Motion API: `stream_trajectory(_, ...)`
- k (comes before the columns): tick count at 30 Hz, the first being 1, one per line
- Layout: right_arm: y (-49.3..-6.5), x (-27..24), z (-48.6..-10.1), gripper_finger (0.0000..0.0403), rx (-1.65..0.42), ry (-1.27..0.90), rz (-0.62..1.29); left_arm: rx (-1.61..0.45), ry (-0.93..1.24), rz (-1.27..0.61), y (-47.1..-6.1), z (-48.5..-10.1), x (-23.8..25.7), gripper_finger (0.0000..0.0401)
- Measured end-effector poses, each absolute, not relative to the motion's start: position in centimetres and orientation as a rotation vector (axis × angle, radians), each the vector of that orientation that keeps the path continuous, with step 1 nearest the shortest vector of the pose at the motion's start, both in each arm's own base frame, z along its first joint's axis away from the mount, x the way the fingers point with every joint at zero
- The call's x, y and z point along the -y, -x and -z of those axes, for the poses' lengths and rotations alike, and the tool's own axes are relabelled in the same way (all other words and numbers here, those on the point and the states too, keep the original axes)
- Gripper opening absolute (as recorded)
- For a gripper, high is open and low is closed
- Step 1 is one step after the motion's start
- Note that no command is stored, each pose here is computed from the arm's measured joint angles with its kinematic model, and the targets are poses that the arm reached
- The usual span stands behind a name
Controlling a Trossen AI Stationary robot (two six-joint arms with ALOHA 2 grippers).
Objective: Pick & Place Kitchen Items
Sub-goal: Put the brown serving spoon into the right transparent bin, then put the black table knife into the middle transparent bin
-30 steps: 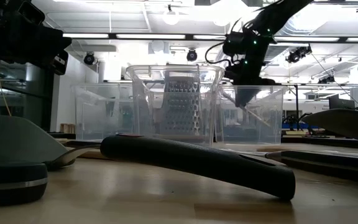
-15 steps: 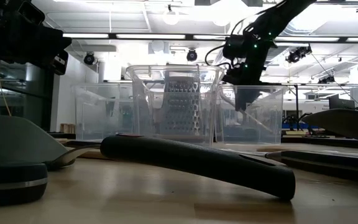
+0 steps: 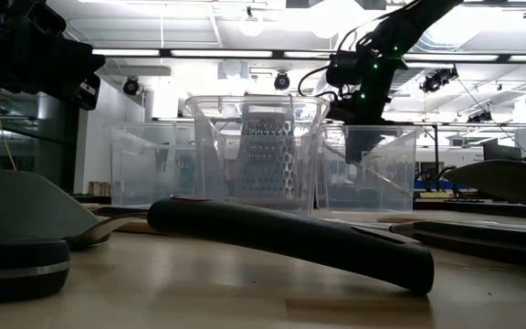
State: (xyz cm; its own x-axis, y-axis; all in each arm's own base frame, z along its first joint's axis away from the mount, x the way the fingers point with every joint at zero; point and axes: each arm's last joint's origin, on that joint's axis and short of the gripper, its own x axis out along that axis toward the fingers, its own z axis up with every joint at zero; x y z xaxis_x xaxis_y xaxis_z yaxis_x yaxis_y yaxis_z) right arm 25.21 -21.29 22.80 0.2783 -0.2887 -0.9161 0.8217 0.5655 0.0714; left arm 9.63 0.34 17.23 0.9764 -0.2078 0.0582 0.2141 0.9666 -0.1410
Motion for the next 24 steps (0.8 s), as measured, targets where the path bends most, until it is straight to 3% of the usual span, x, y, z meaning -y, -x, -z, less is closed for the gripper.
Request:
stream_trajectory(10,-25.1,21.0,-23.4,0.0218,-1.030,-0.584,0.736,0.043,0.147,0.213,-9.6,-17.2,-0.3,0.0090)
stream_trajectory(24,-22.2,17.4,-30.4,0.0229,-0.862,-0.421,0.699,0.043,0.147,0.213,-9.6,-17.2,-0.3,0.0090)
